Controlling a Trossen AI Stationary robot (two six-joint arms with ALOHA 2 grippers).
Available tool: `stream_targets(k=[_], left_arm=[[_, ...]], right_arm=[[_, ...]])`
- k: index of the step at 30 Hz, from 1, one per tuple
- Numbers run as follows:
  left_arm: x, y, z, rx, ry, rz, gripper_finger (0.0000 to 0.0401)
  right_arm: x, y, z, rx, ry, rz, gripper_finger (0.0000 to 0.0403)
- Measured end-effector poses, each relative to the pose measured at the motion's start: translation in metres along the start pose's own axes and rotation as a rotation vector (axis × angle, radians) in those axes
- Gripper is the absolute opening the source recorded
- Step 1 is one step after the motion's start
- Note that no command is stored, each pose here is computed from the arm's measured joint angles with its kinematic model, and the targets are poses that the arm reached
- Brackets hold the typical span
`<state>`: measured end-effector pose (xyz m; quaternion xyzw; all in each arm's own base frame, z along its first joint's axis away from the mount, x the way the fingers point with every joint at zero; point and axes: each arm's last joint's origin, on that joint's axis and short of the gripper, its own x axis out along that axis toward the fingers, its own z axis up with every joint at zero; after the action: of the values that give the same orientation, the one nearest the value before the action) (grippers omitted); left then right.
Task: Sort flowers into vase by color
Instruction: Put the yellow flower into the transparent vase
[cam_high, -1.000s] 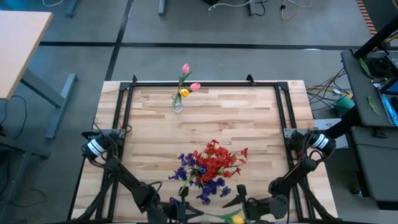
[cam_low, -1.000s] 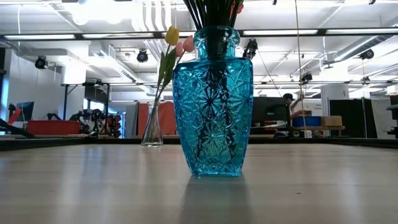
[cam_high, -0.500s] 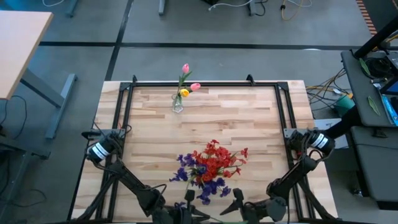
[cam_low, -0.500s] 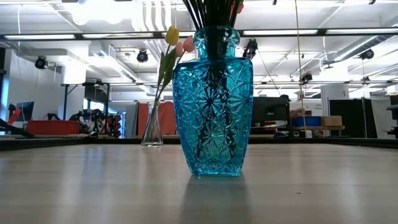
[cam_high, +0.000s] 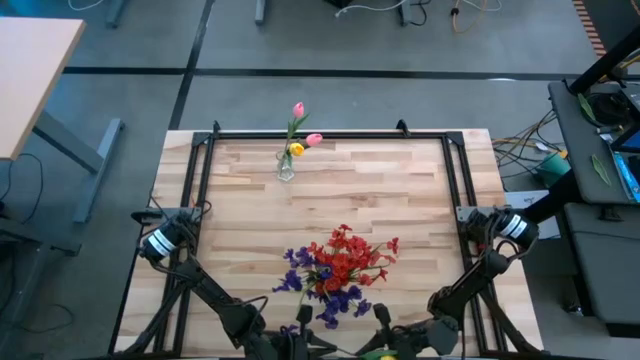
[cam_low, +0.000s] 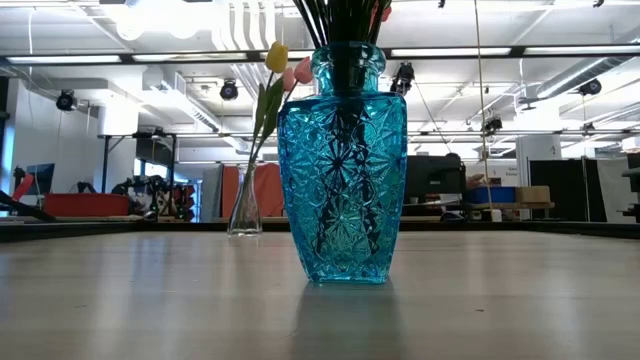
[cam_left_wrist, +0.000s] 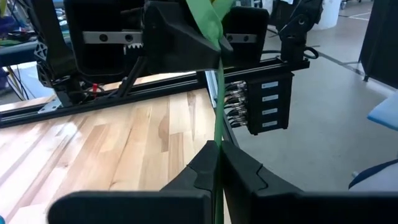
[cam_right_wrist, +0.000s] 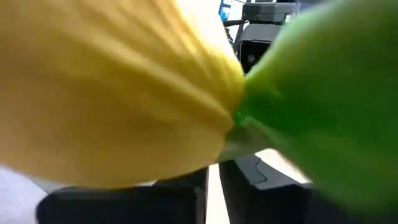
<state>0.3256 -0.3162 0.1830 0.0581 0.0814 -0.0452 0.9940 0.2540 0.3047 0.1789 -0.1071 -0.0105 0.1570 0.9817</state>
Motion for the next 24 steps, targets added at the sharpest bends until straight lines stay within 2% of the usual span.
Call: stream_targets(k=[6,11,15,18,24], left_arm=[[0.0,0.0,0.0,-0.008,-0.001,0.002,0.0019],[-0.002,-0.002,0.008,-0.043,-0.019,0.003,0.009],[-0.011,-0.009,0.013,-0.011,0.026,-0.046,0.0157],[-0.02,-0.015,0.019,-0.014,0.086,-0.095,0.0191],[-0.035,-0.024,0.039,-0.014,0.259,-0.091,0.0209]], right_arm=[[-0.001,0.001,0.001,0.003,-0.002,0.004,0.0015],[-0.009,0.002,0.021,0.03,-0.021,0.029,0.0014],[-0.018,0.003,0.05,0.046,0.008,0.1,0.0013],[-0.024,-0.001,0.082,0.061,0.047,0.12,0.0013],[-0.034,-0.028,0.161,0.109,0.149,0.104,0.0013]])
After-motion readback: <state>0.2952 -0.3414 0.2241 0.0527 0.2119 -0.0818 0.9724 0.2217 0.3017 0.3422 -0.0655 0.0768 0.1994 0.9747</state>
